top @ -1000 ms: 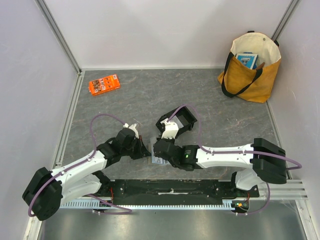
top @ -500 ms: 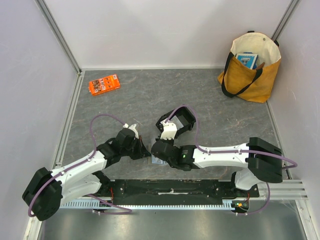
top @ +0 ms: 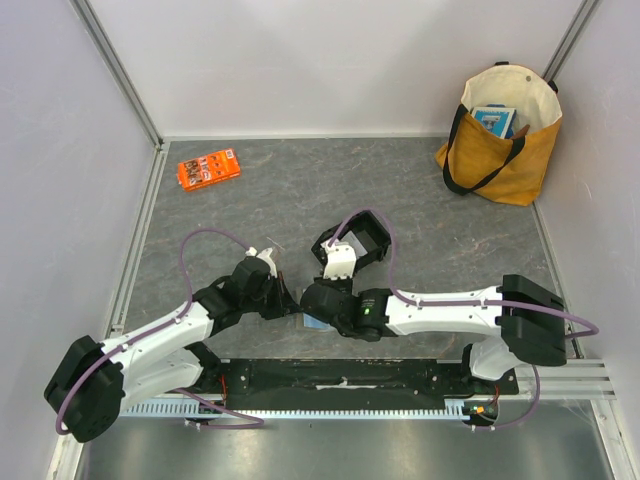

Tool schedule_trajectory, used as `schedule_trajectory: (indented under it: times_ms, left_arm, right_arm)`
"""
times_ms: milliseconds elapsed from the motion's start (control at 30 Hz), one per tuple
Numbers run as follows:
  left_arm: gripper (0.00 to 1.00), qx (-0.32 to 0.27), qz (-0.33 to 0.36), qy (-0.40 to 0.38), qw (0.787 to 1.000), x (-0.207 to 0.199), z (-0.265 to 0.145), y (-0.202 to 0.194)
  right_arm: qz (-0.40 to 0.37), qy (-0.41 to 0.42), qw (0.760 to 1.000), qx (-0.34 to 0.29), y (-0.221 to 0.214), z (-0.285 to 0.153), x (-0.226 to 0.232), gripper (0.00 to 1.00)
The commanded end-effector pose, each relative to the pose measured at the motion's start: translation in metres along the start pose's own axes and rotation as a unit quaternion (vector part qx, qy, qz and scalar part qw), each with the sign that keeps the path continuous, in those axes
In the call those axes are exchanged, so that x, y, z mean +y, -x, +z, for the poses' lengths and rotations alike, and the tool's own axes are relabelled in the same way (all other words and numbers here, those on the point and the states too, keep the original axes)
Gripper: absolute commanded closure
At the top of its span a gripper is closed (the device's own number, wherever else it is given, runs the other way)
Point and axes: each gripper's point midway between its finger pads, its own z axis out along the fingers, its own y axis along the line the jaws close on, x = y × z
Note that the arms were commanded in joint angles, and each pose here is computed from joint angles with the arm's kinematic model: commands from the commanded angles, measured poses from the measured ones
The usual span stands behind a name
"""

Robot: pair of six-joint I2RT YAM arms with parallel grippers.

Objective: Put the credit cards into the card holder
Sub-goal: Turn over the card slot in the card holder.

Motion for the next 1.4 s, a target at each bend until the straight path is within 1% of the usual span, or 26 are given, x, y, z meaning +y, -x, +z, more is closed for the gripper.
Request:
schedule_trajectory:
  times_ms: [0, 233, 367, 500, 633, 733, 867, 1133, 1367]
  left_arm:
    - [0.98, -0.005, -0.004, -0.003, 1.000, -0.002, 0.000, 0.002]
    - [0.98, 0.005, -0.007, 0.017, 1.000, 0.009, 0.004, -0.005]
    - [0.98, 0.005, -0.007, 0.026, 1.000, 0.015, 0.006, -0.007]
    - [0.98, 0.008, -0.007, 0.034, 0.999, 0.020, 0.007, -0.009]
    - [0.98, 0.012, -0.007, 0.037, 0.999, 0.022, 0.009, -0.011]
    - [0.98, 0.014, -0.009, 0.040, 0.999, 0.025, 0.009, -0.013]
    - [0.98, 0.017, -0.010, 0.045, 0.999, 0.028, 0.011, -0.015]
    - [0.98, 0.020, -0.013, 0.056, 0.998, 0.033, 0.015, -0.017]
    - [0.98, 0.023, -0.014, 0.060, 0.998, 0.035, 0.016, -0.018]
  right_arm:
    - [0.014, -0.013, 0.999, -0.028, 0.017, -0.011, -0.010, 1.00]
    - [0.035, -0.031, 0.999, -0.016, 0.012, -0.011, -0.038, 1.00]
    - [0.040, -0.025, 0.999, 0.021, -0.002, -0.004, -0.047, 1.00]
    - [0.040, -0.006, 0.998, 0.045, -0.013, -0.002, -0.045, 1.00]
    - [0.075, 0.063, 0.994, 0.047, -0.014, -0.008, -0.026, 1.00]
    - [0.099, 0.093, 0.989, 0.052, -0.013, -0.010, -0.020, 1.00]
    - [0.130, 0.111, 0.983, 0.073, -0.022, -0.003, -0.022, 1.00]
    - [0.201, 0.157, 0.962, 0.100, -0.034, 0.005, -0.027, 1.00]
    - [0.226, 0.188, 0.949, 0.118, -0.049, 0.005, -0.024, 1.00]
